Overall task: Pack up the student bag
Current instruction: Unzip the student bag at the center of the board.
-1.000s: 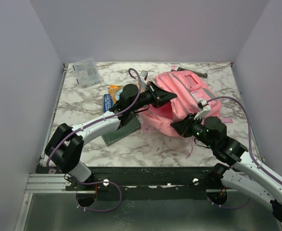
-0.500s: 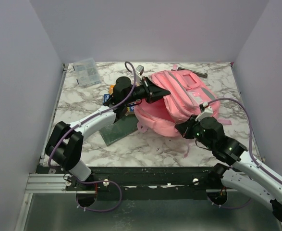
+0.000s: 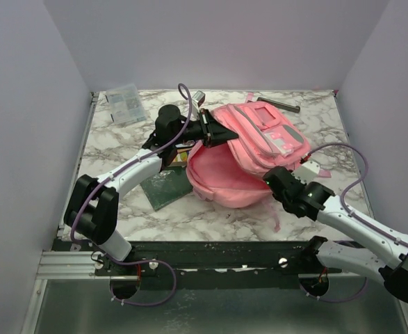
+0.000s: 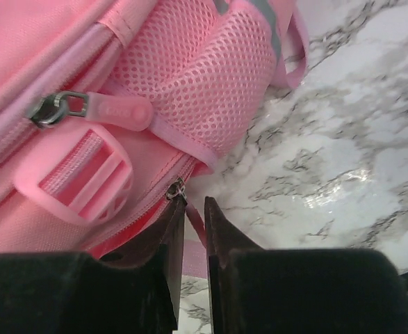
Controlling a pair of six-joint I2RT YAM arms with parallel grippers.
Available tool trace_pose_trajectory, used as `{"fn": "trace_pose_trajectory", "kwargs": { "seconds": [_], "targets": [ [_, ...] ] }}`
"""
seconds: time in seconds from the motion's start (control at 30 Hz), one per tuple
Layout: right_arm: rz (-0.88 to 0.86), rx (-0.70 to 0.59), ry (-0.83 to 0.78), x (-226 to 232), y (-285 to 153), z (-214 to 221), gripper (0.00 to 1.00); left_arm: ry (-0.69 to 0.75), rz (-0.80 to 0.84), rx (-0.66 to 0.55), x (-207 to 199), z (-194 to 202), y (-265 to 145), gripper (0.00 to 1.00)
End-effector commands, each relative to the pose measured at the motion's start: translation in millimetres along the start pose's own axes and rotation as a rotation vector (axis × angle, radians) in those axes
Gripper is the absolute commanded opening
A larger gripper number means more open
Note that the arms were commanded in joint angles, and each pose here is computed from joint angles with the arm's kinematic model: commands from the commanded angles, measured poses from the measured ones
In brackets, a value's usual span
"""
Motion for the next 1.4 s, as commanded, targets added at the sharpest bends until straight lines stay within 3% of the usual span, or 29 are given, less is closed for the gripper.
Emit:
{"fn": "trace_pose_trajectory", "kwargs": {
  "seconds": [0.0,0.1,0.23,0.3,0.43,0.57,0.7,0.87,1.13,1.37],
  "targets": [
    [-0.007,-0.109,-0.096,-6,-20,-36,0.23,0.12,0.095,0.094,-30,22,-1,0.0],
    [-0.214,-0.199,-0.096,5,-49,-62,0.31,0.114,0.079,0.132,-18,32,11,0.0],
    [-0.447,-0.42,0.012,-3,-103,-106,0.63,0.097,0.058,0.227,-2,56,40,0.0],
    [-0.462,-0.485,0.035,-9,-118,-122,0.7,0.087,0.046,0.278,8,71,56,0.0],
    [-0.355,-0.493,-0.032,-14,-119,-137,0.76,0.042,-0.001,0.315,36,91,84,0.0],
    [-0.341,-0.445,-0.125,0,-108,-132,0.76,0.051,-0.037,0.265,59,84,88,0.0],
    [-0.393,-0.397,-0.153,15,-99,-119,0.77,0.065,-0.055,0.229,69,69,79,0.17],
    [-0.435,-0.346,-0.191,30,-88,-105,0.77,0.065,-0.06,0.208,71,57,68,0.19],
    [-0.465,-0.232,-0.313,50,-78,-89,0.8,0.109,-0.056,0.184,67,58,44,0.42],
    [-0.746,-0.211,-0.331,105,-110,-107,0.92,0.212,-0.022,0.122,50,57,-21,0.74]
  ]
}}
Point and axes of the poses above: each gripper's point midway between its finger pads, its own y axis out along the fingers, its own x axis along the line the jaws close on, z = x × y, the point moved 4 cm from there along -y, back along the fingers, and after that the axes turned 14 degrees about -y, right-handed, at the moved point
